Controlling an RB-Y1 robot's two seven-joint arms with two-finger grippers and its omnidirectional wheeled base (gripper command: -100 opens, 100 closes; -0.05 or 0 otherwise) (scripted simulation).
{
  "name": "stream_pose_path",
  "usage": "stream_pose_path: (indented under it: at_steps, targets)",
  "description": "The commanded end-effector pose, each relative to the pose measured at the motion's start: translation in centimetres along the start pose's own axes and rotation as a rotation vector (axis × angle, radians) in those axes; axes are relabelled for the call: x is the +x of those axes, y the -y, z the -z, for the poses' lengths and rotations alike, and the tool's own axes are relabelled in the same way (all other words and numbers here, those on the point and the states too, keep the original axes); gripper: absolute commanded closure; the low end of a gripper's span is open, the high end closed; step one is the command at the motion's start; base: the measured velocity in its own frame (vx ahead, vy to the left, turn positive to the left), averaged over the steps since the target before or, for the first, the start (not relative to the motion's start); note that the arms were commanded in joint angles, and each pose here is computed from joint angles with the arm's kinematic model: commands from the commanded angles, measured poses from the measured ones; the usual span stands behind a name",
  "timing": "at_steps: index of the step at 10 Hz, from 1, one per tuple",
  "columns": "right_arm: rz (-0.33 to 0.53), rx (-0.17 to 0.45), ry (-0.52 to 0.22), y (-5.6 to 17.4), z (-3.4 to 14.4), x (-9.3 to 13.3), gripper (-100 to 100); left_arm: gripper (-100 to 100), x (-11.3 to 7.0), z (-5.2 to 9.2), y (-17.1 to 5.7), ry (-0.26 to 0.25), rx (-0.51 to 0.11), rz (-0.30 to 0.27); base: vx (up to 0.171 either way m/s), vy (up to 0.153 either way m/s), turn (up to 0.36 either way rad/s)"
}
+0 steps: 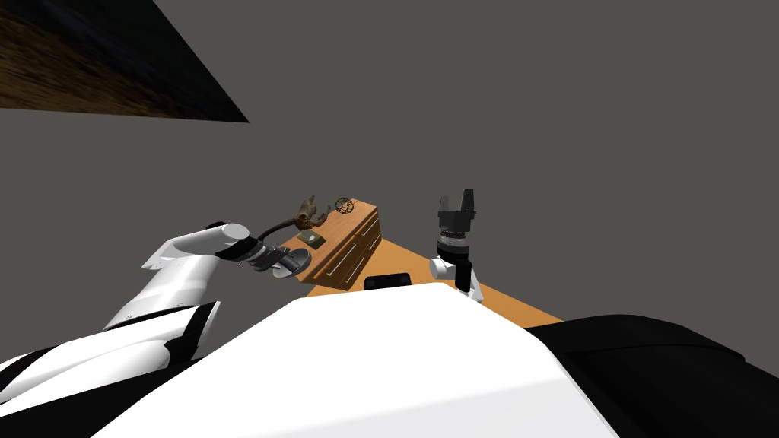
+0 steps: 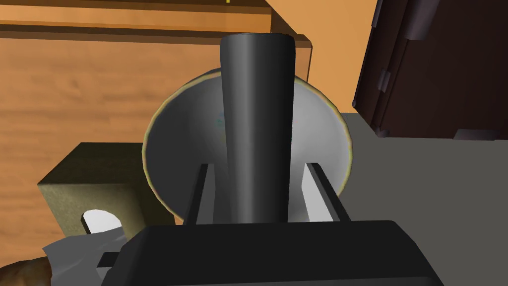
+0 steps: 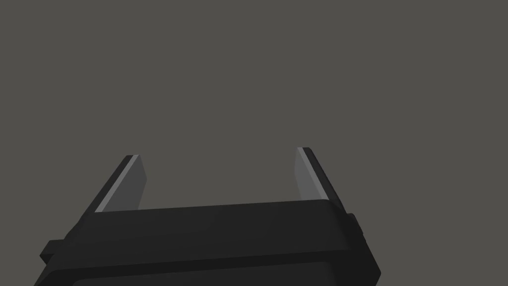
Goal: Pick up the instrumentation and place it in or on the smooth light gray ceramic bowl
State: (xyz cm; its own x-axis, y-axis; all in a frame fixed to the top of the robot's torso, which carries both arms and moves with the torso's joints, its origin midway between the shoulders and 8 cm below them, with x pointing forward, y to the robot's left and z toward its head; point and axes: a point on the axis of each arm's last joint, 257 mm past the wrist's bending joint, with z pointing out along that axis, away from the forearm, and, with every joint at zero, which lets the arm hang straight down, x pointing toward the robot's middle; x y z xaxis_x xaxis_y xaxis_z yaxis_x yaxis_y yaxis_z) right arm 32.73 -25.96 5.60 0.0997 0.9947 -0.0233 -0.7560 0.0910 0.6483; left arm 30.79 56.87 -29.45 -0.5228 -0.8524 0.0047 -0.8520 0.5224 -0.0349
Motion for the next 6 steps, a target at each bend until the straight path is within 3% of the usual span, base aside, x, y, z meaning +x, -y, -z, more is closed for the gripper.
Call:
stream_pose_path:
  at_steps: [1, 4, 5, 6]
  targets:
    - [0.0, 0.0, 0.0, 0.0, 0.0, 0.0, 0, -100, 0.0, 0.0, 0.0, 0.0, 0.0, 0.0, 0.0, 0.0, 0.0]
    - [0.0, 0.0, 0.0, 0.0, 0.0, 0.0, 0, -100, 0.0, 0.0, 0.0, 0.0, 0.0, 0.0, 0.0, 0.0, 0.0]
    - [0.0, 0.0, 0.0, 0.0, 0.0, 0.0, 0, 0, 0.0, 0.0, 0.0, 0.0, 0.0, 0.0, 0.0, 0.0, 0.0]
    - [0.0, 0.0, 0.0, 0.0, 0.0, 0.0, 0, -100, -0.6, 1.0, -0.3, 0.001, -0.001, 0.037, -0.074, 0.028, -0.278]
